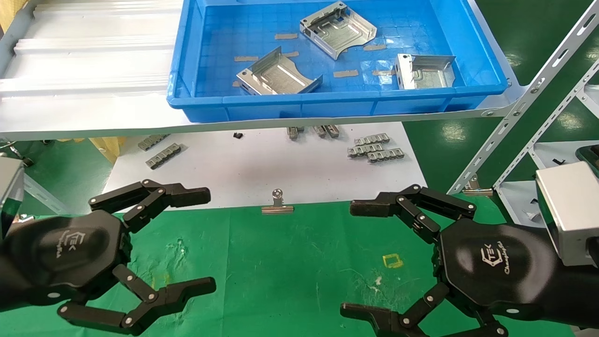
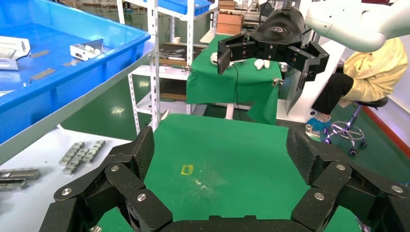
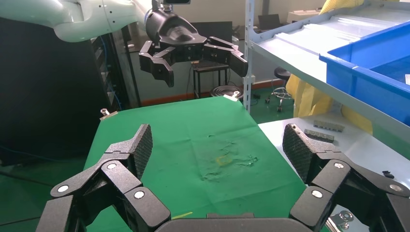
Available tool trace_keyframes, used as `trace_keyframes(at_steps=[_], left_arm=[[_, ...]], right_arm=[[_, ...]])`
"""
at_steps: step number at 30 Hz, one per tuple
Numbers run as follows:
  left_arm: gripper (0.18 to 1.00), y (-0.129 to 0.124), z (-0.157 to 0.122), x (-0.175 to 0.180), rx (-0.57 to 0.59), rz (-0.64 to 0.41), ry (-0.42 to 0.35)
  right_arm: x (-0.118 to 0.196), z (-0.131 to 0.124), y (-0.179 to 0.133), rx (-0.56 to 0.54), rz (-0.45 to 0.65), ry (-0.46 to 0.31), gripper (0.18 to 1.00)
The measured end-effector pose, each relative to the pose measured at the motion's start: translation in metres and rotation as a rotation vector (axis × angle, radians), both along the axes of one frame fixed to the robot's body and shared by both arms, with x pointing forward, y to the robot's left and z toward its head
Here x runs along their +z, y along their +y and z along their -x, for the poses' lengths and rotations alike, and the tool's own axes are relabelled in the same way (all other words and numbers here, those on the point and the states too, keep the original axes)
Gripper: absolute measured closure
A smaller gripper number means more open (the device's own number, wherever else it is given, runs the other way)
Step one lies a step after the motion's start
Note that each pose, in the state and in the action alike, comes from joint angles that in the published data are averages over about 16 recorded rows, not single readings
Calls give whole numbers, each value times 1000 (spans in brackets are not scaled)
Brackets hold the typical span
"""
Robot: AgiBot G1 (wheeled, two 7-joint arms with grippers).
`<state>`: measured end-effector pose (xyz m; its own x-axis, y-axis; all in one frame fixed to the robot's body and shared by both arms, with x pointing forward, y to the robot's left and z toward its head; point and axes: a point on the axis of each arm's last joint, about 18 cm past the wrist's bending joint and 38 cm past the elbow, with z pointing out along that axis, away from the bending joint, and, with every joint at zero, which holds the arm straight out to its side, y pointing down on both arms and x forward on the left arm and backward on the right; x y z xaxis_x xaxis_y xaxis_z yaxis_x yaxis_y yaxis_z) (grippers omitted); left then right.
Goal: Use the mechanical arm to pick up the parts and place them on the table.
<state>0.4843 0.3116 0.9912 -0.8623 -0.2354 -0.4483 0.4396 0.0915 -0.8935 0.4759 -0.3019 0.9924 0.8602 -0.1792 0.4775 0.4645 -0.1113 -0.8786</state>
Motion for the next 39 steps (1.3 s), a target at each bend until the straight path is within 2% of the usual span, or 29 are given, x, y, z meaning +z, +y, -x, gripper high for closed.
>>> trace_keyframes(at_steps=[27, 33, 39], left_arm=[[190, 0, 0, 0, 0, 0, 0], [216, 0, 0, 0, 0, 0, 0], [276, 0, 0, 0, 0, 0, 0]], right_arm=[[0, 0, 0, 0, 0, 0, 178], [0, 0, 0, 0, 0, 0, 178], [0, 0, 0, 0, 0, 0, 178]])
